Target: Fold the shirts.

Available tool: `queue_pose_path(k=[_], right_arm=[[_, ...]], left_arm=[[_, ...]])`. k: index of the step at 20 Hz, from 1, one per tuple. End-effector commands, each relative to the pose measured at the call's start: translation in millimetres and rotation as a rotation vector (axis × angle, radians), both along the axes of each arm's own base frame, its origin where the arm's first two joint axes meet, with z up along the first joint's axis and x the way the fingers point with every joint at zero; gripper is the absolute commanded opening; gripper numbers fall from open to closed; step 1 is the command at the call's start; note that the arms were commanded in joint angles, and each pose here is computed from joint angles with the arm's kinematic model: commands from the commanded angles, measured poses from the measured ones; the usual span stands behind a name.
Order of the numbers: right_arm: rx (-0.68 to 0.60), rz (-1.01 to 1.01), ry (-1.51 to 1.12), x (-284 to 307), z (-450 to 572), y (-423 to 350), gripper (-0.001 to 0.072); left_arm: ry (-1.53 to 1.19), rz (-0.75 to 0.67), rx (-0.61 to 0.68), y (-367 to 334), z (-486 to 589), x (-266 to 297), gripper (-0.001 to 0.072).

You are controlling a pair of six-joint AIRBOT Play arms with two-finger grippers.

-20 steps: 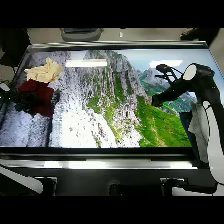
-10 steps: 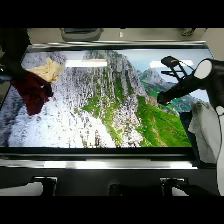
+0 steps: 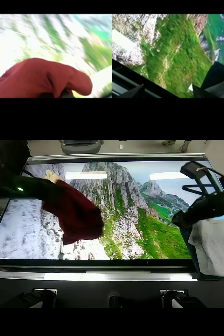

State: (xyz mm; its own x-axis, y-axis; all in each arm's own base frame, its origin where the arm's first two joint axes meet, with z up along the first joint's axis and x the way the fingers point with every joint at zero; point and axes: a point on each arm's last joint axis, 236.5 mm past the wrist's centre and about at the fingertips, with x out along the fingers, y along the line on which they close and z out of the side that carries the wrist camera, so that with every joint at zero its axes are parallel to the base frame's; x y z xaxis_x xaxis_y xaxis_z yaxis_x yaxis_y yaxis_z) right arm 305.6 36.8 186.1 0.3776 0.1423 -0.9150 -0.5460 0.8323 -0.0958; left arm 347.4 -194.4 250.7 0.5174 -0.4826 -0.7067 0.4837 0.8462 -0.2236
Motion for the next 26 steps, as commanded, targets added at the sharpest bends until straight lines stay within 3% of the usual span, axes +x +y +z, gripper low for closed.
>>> queue_pose_path(k=[1,5,6,7,8,11,13,17,22,26], right_arm=[[-0.002,-0.018,0.084,-44,6,-2,0.0678],[-0.015,-0.034,0.051,-36,8,-6,0.0678],[-0.020,-0.047,0.028,-30,10,-9,0.0678],[-0.024,-0.062,0.006,-23,11,-11,0.0678],[-0.021,-0.066,-0.011,-17,11,-11,0.0679],[-0.016,-0.058,0.016,1,-5,-8,0.0702],[-0.004,-0.015,0.084,14,-38,-1,0.0708],[0.099,0.070,0.305,18,-132,28,0.0716],[0.137,0.104,0.498,5,-203,36,0.0717],[0.137,0.101,0.562,6,-230,36,0.0717]], left_arm=[[0.141,-0.222,0.070,-80,-64,-39,0.0030],[0.291,-0.361,0.131,-175,-180,-49,0.0034],[0.333,-0.381,0.135,-190,-201,-54,0.0211],[0.375,-0.392,0.149,-194,-213,-57,0.0624],[0.398,-0.392,0.176,-188,-216,-54,0.0711],[0.367,-0.299,0.268,-118,-190,-12,0.0712],[0.430,-0.195,0.264,-59,-177,0,0.0712],[0.611,-0.017,0.173,19,-218,-35,0.0712],[0.831,0.098,0.013,14,-317,-116,0.0711],[0.829,0.163,-0.026,0,-350,-118,0.0711]])
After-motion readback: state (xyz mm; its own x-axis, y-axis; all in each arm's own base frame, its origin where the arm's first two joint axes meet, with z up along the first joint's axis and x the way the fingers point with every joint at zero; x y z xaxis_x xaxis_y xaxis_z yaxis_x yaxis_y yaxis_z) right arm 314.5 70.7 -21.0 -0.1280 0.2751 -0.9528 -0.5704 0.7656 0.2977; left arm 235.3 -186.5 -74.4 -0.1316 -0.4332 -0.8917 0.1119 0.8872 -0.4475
